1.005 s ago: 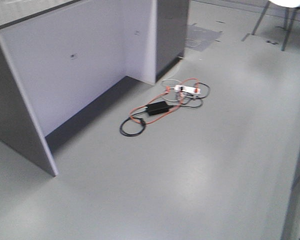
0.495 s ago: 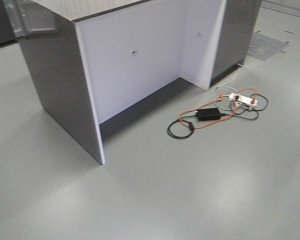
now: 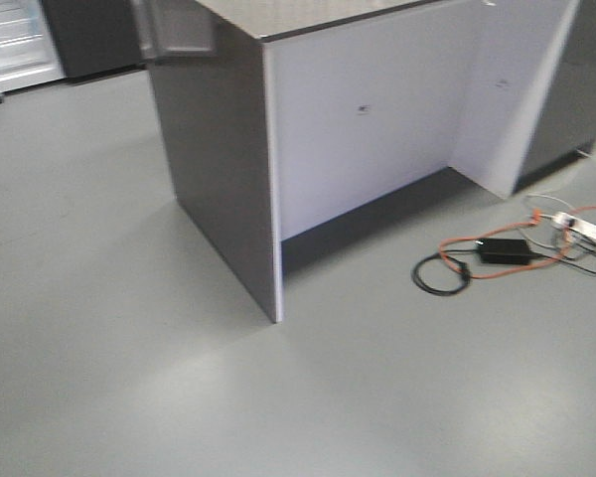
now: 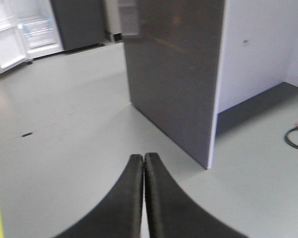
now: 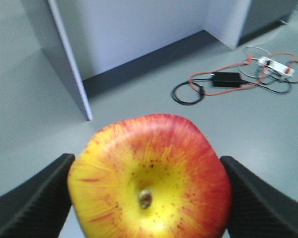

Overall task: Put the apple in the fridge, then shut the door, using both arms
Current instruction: 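Drive the base away from the counter, holding the apple in the right gripper, then drive the base along the yellow line toward the open refrigerator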

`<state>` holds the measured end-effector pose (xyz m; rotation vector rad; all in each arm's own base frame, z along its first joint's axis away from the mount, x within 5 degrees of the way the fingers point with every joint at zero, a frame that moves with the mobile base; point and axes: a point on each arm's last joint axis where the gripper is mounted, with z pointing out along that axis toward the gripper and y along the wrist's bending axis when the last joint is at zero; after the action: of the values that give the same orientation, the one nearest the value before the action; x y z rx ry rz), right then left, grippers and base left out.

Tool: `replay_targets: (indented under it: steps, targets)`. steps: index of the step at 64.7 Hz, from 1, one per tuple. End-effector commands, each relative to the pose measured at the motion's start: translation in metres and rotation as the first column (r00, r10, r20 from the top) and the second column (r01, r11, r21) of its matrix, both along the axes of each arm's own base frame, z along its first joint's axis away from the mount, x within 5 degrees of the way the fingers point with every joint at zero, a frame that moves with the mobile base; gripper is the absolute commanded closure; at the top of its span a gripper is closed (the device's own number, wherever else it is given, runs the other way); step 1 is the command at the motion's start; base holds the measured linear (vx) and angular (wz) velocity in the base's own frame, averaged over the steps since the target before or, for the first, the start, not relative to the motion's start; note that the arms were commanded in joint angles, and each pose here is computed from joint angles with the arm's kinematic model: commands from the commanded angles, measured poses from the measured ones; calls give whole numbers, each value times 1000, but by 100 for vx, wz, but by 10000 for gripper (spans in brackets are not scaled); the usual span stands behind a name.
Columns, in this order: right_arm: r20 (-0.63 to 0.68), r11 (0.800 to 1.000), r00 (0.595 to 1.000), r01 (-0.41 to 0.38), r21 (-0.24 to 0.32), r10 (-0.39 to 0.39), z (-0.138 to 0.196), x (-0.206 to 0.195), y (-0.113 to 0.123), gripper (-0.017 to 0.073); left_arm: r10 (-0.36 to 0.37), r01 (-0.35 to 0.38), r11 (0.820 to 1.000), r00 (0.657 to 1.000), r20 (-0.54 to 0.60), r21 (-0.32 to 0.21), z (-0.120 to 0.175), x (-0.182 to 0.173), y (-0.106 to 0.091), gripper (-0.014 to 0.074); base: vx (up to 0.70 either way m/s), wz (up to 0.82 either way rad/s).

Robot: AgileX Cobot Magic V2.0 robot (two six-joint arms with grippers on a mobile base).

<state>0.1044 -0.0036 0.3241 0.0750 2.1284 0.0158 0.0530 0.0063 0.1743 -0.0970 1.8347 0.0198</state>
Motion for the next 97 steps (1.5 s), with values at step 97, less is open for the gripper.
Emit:
replay_targets:
  steps: [97]
  targets:
    - [101,1000,995,9,-7,-8,15,3,-1,428,-16,16,1000,998,60,1,0,1,-1,599,8,42]
